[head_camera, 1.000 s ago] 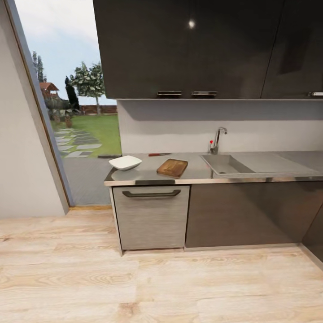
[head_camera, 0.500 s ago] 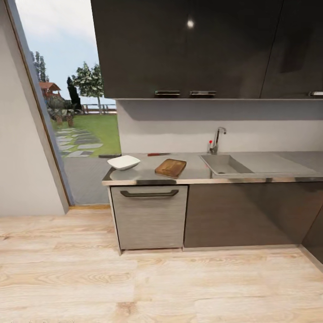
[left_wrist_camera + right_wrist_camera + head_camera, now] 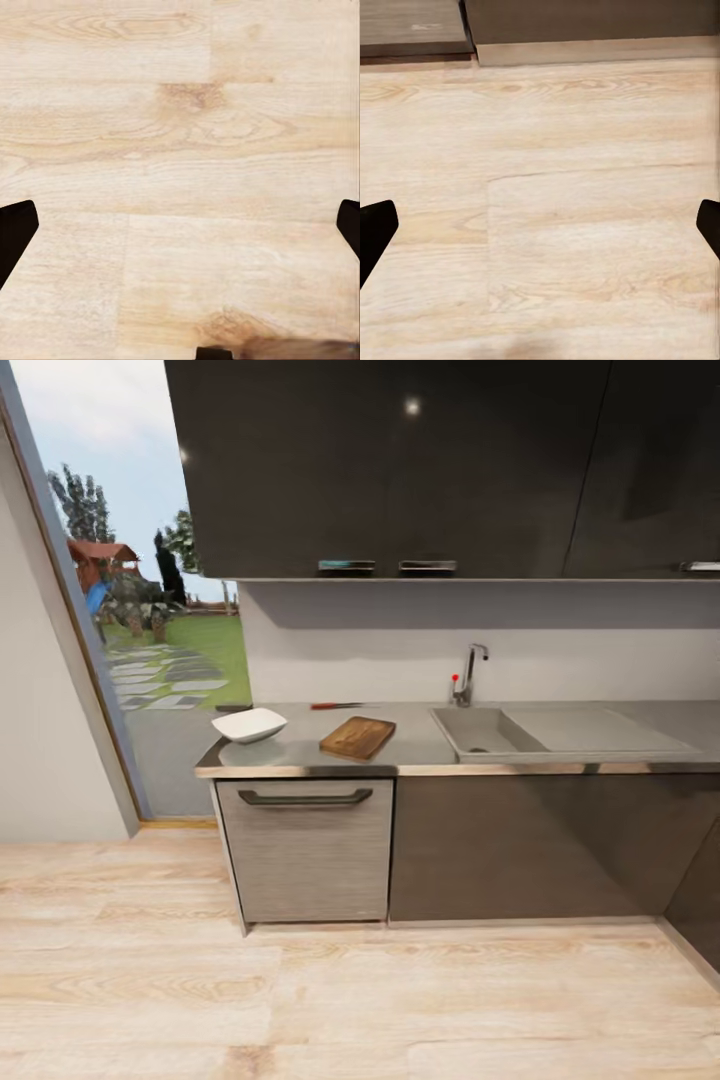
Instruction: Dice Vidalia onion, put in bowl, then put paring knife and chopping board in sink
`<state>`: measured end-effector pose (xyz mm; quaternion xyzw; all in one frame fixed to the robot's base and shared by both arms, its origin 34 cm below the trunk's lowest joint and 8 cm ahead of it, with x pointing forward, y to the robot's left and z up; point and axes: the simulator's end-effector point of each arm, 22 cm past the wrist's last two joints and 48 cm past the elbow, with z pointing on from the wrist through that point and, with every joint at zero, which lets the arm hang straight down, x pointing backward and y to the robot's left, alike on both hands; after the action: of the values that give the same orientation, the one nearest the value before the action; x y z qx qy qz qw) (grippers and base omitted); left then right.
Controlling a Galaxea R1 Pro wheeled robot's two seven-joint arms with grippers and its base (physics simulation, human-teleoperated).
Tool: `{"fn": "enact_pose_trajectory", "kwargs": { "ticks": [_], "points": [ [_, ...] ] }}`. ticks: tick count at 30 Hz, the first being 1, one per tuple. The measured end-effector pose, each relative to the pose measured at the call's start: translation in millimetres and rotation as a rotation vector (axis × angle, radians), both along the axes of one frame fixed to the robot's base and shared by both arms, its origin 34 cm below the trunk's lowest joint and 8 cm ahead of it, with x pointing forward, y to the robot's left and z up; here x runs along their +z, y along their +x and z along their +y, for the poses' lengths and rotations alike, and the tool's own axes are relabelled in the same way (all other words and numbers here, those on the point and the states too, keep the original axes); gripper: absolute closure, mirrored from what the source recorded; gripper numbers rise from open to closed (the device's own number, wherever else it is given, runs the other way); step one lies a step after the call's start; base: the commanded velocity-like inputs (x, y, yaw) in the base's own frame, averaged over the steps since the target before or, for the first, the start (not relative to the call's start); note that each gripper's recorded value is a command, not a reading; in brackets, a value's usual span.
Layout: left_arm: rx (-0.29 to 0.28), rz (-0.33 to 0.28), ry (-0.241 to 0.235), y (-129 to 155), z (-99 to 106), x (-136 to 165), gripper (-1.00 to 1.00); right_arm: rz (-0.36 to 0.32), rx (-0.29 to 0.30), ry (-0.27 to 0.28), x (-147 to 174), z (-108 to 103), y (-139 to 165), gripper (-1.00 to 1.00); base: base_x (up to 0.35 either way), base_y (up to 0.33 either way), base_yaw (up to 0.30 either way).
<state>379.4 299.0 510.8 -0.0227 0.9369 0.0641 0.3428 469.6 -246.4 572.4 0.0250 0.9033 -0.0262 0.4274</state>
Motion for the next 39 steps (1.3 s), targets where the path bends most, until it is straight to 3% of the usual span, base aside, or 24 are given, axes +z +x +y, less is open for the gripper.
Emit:
{"fn": "enact_pose_trajectory", "kwargs": {
  "ticks": [19, 39],
  "points": [
    [0.0, 0.0, 0.0, -0.1, 0.2, 0.0, -1.0, 0.001, 0.006, 0.003, -0.3, 0.3, -0.1, -1.0, 0.283, -0.032, 0.0],
    [-0.002, 0.02, 0.0, -7.8, 0.0, -4.8, -1.0, 0.024, 0.006, 0.003, -8.0, 0.8, -8.1, -1.0, 0.012, 0.0, 0.0]
  ]
}}
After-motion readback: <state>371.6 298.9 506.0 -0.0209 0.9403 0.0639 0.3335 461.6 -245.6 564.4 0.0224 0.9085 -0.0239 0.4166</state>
